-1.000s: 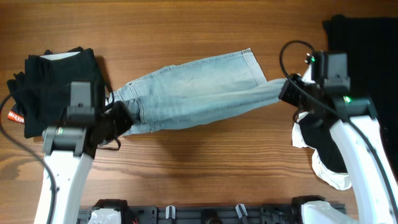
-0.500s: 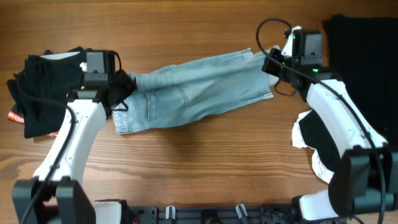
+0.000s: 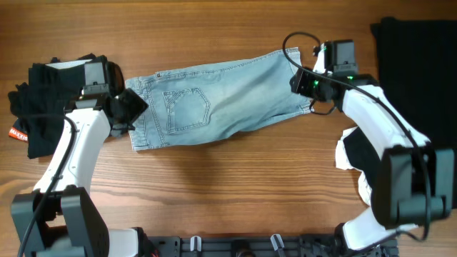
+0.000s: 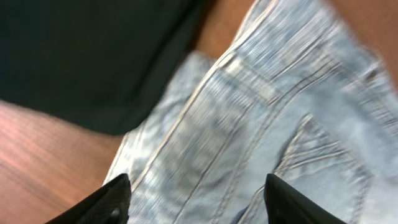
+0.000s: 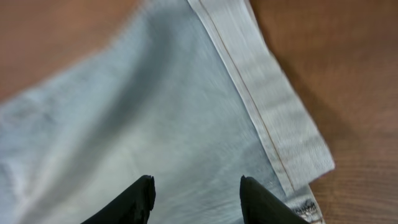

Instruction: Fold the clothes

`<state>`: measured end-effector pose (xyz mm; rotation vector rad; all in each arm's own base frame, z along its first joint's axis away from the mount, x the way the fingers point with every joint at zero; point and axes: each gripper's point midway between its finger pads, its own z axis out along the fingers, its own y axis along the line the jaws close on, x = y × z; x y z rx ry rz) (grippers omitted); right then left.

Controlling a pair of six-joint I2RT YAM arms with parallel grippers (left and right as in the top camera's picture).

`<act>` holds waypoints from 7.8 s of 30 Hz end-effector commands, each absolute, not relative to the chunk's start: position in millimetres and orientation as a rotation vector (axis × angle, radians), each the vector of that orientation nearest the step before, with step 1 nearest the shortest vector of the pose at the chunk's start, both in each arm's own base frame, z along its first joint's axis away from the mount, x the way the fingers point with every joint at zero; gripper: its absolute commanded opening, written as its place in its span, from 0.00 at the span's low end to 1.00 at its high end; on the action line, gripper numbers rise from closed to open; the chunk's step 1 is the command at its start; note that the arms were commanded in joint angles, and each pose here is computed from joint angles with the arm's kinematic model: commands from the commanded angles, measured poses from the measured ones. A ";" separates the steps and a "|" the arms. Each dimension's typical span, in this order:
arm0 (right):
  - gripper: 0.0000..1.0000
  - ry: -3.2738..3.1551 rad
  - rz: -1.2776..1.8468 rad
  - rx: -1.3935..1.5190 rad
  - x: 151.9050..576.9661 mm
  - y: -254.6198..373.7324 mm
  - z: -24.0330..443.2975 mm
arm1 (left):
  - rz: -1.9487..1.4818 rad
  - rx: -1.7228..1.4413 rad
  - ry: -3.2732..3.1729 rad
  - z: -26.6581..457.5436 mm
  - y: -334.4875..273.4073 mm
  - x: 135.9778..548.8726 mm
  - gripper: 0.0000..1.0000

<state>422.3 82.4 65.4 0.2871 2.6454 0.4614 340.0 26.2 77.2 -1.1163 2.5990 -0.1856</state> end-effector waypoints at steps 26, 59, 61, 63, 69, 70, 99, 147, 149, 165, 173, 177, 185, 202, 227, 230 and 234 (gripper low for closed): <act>0.22 2.936 -0.279 0.737 329.9 -19.2 26.3 | -0.700 -0.798 2.596 75.8 -35.0 371.8 0.82; 0.38 2.894 0.062 0.584 360.6 16.1 32.6 | -0.687 -0.428 2.568 126.4 -74.9 368.7 0.04; 0.38 2.922 0.051 0.589 358.1 15.9 22.7 | -0.649 -0.494 2.625 129.9 -69.8 344.7 0.04; 0.38 2.943 0.042 0.593 356.0 15.6 15.1 | -0.634 -0.539 2.687 124.8 -68.3 328.2 0.04; 0.38 2.974 -0.036 0.604 351.2 8.1 1.7 | -0.202 -0.708 2.924 79.3 -23.8 271.8 0.04; 0.38 2.970 -0.075 0.607 350.6 3.2 1.9 | -0.110 -0.775 2.927 72.5 -13.6 263.7 0.04; 0.39 2.979 -0.184 0.672 340.6 -30.5 2.3 | -0.444 -1.143 3.290 13.7 -64.8 136.1 0.48; 0.29 2.732 0.208 0.757 377.3 -10.5 66.9 | -0.390 -0.894 2.842 29.8 -15.3 266.5 1.00; 0.30 2.690 0.416 0.523 386.8 18.0 95.2 | -0.389 -0.899 2.852 27.1 -15.7 262.9 1.00; 0.24 2.869 0.573 0.025 341.6 148.6 82.8 | -0.584 -0.860 2.835 -6.8 -38.3 256.0 0.04; 0.13 3.042 0.771 -0.363 279.9 244.3 34.3 | -0.537 -0.778 2.779 118.1 -13.3 311.1 0.04; 0.13 3.041 0.991 -0.562 248.0 298.6 15.4 | -0.541 -0.704 2.679 185.9 -9.7 336.4 0.04; 0.18 2.943 1.098 -0.609 243.4 356.4 -4.8 | -0.649 -0.703 2.707 208.4 -23.7 325.4 0.07; 0.20 3.004 0.217 0.106 330.7 97.6 24.1 | -0.660 -0.544 2.748 208.9 -58.8 324.3 0.08; 0.21 3.159 0.125 0.191 305.4 101.2 5.2 | -0.953 -0.079 2.617 195.6 -267.1 367.2 0.63; 0.22 3.063 0.057 0.307 325.9 66.2 49.2 | -0.796 -0.140 2.572 191.0 -234.7 391.3 0.68; 0.22 2.886 0.213 0.294 344.0 56.3 109.8 | -0.581 -0.221 2.612 168.9 -186.0 404.4 0.76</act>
